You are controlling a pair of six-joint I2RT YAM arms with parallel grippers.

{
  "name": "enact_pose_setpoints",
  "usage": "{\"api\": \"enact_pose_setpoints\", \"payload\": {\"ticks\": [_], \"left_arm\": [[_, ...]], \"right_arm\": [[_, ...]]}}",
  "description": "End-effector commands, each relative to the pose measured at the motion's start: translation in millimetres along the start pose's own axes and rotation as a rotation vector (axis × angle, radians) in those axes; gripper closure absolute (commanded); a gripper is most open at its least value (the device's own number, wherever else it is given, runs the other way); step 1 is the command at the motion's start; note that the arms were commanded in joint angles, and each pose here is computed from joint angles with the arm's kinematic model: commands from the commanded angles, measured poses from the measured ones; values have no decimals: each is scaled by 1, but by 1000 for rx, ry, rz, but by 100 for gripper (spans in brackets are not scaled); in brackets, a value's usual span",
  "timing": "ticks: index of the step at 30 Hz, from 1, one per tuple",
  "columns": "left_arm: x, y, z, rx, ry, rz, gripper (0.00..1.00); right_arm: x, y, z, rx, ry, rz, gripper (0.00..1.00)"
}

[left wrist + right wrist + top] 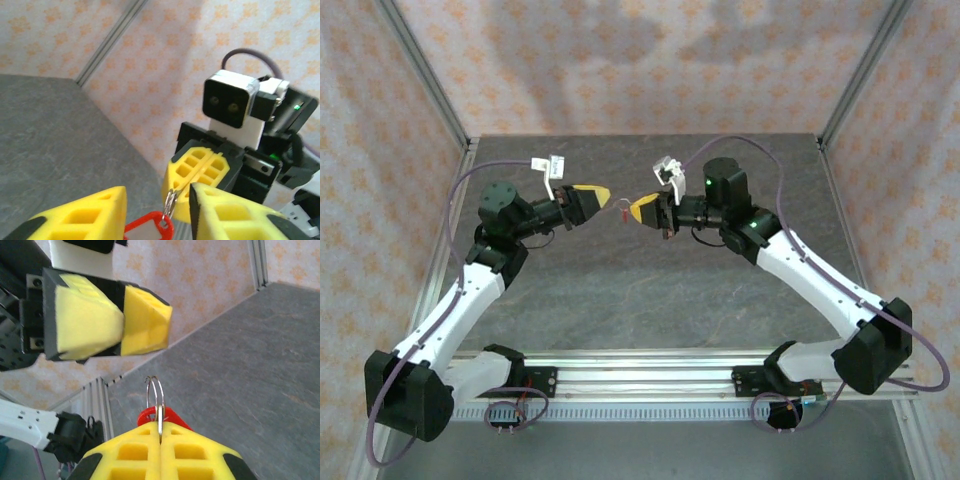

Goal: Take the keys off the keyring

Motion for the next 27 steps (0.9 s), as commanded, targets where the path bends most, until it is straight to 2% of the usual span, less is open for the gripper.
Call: {"api": "enact_pose_setpoints", "payload": {"ticks": [1, 6, 12, 27], "left_arm": [[5, -9, -6, -89, 45, -44, 59], [4, -12, -3, -131, 147, -45, 53], [-4, -22, 9, -196, 303, -48, 45], [-22, -23, 20, -184, 451, 21, 45]], "right_arm": [[14, 6, -2, 69, 64, 39, 100], [15, 2, 0, 91, 154, 48, 100], [11, 3, 0, 97, 239, -20, 100], [9, 11, -1, 89, 267, -131, 100]]}}
Point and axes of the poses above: each hand's point on the last joint's axis, 136 mm out from that joint toward the fingers, its own x axis back along the fingers, its own y axis along the line the jaws close on, z = x × y, the point moved 9 cm from there along x, back along the fingers, and after that the axes turned 2 degrees about -x, right-handed, at the moved point
